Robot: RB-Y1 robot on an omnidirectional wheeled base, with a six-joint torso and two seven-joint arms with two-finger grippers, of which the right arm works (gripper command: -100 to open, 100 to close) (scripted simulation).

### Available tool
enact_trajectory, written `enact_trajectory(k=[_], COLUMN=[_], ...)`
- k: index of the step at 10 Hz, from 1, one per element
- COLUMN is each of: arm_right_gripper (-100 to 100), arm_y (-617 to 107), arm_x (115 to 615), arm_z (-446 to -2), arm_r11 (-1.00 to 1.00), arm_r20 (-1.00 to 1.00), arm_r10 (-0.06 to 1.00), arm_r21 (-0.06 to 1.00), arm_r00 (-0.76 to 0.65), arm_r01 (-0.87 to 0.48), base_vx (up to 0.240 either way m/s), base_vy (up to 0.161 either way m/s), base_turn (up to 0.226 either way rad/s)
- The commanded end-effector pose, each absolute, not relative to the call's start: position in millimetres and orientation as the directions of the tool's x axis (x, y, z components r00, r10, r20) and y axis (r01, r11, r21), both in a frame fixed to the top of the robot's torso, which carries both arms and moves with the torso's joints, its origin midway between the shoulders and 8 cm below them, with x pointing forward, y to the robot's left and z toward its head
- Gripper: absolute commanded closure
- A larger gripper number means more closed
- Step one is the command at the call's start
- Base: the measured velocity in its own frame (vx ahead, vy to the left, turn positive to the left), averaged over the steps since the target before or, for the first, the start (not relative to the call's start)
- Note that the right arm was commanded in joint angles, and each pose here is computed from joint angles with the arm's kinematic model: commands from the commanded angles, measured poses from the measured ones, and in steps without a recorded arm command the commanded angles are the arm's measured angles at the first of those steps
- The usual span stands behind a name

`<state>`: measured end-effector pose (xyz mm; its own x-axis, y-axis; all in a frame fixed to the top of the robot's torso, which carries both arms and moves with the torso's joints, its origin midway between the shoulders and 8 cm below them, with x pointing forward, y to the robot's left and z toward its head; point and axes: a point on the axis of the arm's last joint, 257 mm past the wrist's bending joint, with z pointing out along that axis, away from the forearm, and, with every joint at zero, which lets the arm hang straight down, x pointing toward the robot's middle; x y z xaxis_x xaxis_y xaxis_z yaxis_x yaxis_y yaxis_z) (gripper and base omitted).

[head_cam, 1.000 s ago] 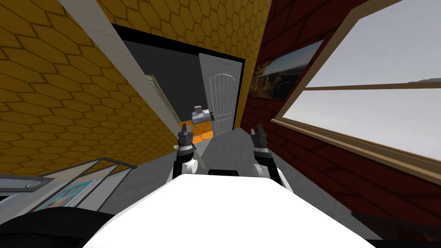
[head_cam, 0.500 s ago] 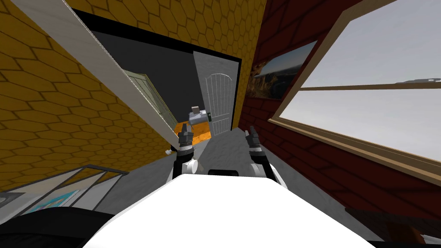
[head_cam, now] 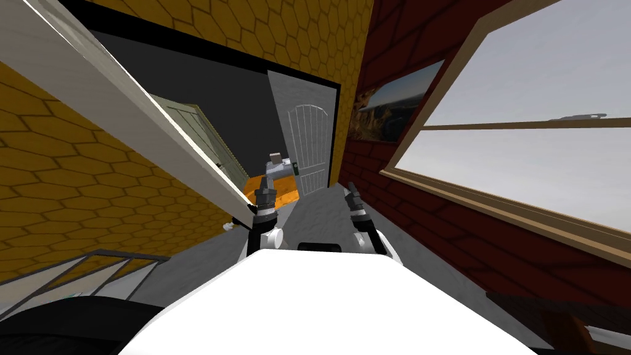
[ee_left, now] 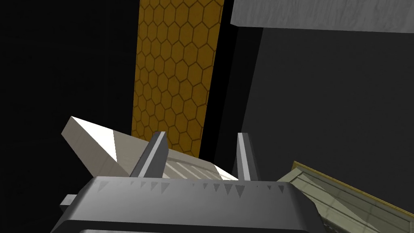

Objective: Pull the door open

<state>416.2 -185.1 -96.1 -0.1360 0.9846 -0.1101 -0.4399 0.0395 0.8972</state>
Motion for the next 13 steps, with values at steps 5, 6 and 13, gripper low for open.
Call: enact_trajectory(k=[5,6,13], arm_right_gripper=[-100,-100,-100], arm_y=[-136.7,-131.5,-63.4], arm_x=[430.8,432.1,440.8], arm_z=[-140.2,-144.6,-202.0], arm_r11=[-0.001,-0.005,-0.025], arm_r20=[-0.101,-0.1,-0.084], arm_r10=[0.959,0.956,0.9], arm_r21=[0.932,0.935,0.97], arm_r00=[-0.263,-0.275,-0.427], arm_r01=[-0.364,-0.355,-0.244], base_vx=[0.107,0.122,0.146], base_vy=[-0.047,-0.024,-0.021], base_turn=[-0.088,-0.078,-0.106])
